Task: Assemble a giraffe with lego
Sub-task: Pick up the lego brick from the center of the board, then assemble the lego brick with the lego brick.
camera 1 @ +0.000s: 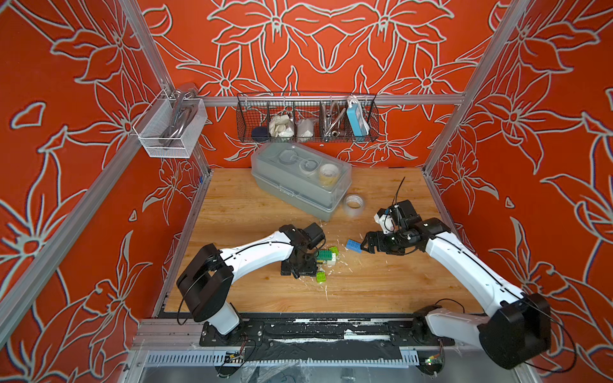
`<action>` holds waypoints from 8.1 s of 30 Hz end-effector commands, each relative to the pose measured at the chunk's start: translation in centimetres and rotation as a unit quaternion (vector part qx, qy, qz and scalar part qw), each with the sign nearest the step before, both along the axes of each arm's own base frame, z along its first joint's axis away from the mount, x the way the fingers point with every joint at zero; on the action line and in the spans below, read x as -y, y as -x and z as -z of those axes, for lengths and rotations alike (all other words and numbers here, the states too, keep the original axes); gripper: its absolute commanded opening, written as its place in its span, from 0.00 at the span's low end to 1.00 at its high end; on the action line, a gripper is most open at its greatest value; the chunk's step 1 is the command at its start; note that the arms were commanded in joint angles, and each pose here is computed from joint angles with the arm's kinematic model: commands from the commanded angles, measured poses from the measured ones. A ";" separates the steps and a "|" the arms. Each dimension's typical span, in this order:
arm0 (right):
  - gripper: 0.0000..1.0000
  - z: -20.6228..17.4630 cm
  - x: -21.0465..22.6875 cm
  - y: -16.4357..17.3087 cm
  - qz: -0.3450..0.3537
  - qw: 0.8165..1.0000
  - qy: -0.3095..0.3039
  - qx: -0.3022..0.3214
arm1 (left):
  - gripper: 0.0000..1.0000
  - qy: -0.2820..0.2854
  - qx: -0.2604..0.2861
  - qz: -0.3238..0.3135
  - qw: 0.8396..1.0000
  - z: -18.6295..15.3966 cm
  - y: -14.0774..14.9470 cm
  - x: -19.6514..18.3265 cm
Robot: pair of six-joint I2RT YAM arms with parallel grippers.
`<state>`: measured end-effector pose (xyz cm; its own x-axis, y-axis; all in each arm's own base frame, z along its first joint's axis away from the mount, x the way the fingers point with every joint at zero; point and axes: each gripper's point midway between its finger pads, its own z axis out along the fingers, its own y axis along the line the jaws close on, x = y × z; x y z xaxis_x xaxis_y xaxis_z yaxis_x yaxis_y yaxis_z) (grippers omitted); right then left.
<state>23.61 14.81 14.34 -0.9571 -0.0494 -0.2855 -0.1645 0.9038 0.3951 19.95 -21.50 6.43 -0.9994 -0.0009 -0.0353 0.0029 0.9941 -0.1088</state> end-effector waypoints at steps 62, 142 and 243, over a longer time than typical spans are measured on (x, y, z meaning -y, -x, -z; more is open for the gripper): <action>0.90 -2.0 2.6 -2.0 0.023 0.999 -0.014 0.035 | 0.53 -0.052 0.023 -0.007 0.998 2.5 -2.8 0.9; 0.91 -2.8 3.2 -2.6 0.032 0.997 -0.042 0.051 | 0.28 -0.044 -0.013 0.024 0.999 -4.1 -7.2 5.7; 0.93 -3.1 1.4 0.8 -0.026 0.999 0.010 0.028 | 0.54 -0.017 0.007 -0.018 1.000 -4.7 -6.0 1.7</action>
